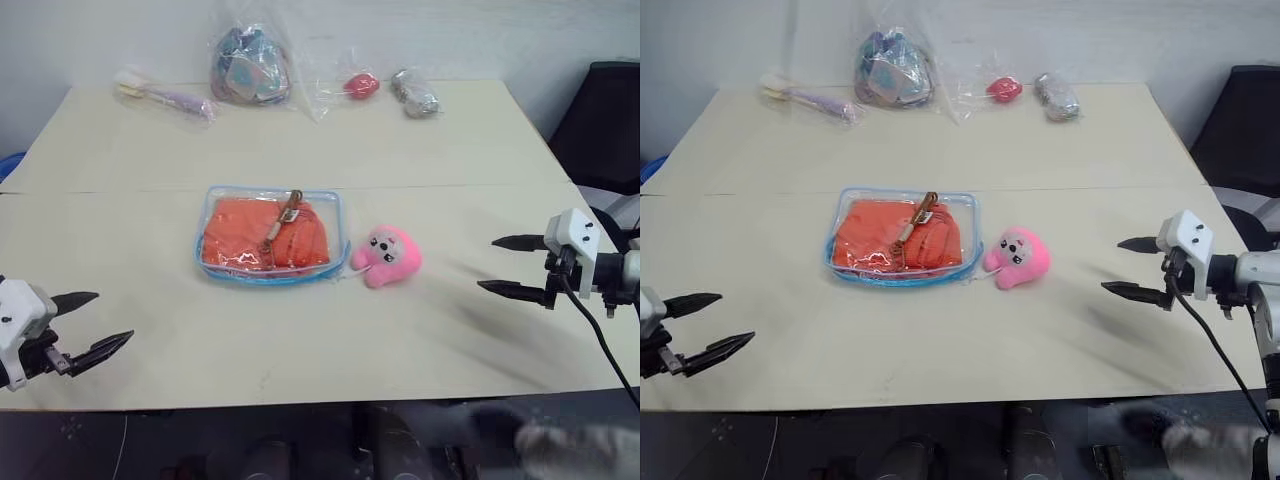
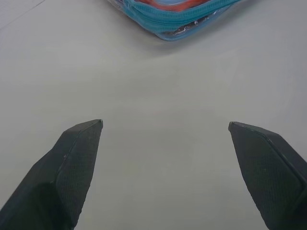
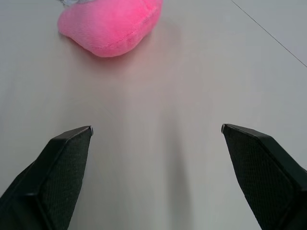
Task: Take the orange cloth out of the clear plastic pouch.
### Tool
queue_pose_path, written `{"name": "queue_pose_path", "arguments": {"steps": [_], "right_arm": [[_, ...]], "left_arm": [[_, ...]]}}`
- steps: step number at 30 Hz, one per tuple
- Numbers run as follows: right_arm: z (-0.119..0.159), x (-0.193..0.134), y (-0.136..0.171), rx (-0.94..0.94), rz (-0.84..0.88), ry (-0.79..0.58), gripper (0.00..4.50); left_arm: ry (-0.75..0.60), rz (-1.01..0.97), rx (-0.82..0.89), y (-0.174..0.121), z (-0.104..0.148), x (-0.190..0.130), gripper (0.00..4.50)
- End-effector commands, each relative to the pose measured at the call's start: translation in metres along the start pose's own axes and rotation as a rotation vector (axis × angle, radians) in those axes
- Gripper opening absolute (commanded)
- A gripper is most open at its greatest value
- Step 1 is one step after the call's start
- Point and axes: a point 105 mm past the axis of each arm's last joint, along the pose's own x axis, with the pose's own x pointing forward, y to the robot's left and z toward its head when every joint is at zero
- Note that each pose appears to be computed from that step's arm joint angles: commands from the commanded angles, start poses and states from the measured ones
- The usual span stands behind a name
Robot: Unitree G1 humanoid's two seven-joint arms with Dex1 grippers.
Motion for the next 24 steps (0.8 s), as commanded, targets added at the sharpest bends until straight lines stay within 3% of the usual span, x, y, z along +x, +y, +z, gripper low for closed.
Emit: {"name": "queue_pose_path", "arguments": {"steps": [1,24], "right_arm": [[0.0053,-0.0047,-0.0008,-0.031,-0.003,-0.004,4.50],[0.0021,-0.0028,-0.0017,-0.003,-0.022,-0.006,4.50]], "left_arm": [[-0.022,0.011,0.046,0.0001,0.0122,-0.0041,4.47],[0.006,0.035,0.021,0.0031,0.0121,0.0048,4.47]]}}
